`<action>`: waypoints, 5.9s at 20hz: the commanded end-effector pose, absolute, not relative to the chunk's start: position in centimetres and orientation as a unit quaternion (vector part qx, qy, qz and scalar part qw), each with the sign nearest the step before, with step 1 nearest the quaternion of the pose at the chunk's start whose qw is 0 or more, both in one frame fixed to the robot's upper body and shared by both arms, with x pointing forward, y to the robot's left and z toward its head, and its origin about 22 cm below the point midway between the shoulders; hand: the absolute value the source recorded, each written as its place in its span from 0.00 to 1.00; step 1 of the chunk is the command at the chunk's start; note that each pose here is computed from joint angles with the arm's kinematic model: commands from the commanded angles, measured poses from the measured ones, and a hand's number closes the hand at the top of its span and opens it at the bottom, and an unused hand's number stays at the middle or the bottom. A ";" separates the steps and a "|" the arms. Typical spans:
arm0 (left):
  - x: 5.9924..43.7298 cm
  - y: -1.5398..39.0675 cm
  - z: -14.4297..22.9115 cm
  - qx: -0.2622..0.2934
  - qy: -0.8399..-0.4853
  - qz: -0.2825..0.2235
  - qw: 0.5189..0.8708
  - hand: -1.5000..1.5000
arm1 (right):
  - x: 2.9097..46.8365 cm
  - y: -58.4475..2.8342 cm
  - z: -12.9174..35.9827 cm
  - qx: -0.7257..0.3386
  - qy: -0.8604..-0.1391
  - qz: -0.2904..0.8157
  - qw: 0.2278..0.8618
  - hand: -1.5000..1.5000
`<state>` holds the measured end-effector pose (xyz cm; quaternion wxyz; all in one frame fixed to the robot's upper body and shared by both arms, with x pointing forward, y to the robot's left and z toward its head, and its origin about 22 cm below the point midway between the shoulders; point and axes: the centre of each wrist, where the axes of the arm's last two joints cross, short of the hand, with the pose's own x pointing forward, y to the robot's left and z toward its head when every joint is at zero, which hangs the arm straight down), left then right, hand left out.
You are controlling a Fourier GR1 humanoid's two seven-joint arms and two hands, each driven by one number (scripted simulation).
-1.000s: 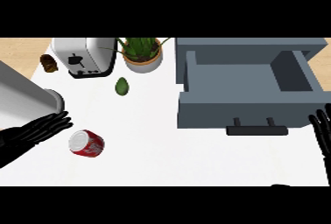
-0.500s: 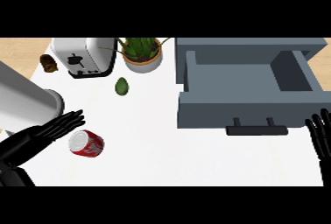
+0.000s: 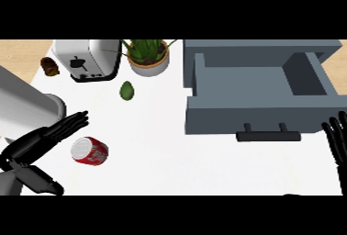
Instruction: Pick up the can, place it into the drawer and close the drawer
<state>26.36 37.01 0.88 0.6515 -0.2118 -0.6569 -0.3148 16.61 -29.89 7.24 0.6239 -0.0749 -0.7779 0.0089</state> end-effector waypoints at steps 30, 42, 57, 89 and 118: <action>28.8 38.5 -6.8 -0.249 -0.644 -0.308 0.654 0.00 | 17.3 -29.8 8.2 -0.064 -0.789 0.009 0.611 0.00; 29.3 36.1 -8.7 -0.247 -0.643 -0.311 0.655 0.00 | 14.5 -30.0 7.1 -0.073 -0.782 0.007 0.618 0.00; 28.5 32.4 -10.8 -0.290 -0.635 -0.335 0.633 0.00 | 15.4 -28.7 9.1 -0.074 -0.781 0.001 0.621 0.00; 32.2 23.7 -0.8 -0.020 -0.752 0.015 0.659 1.00 | 12.7 -29.0 10.4 -0.085 -0.789 -0.019 0.609 0.00; 38.7 3.4 20.9 -0.021 -0.787 -0.074 0.612 1.00 | 14.3 -31.5 9.4 -0.092 -0.792 -0.014 0.604 0.00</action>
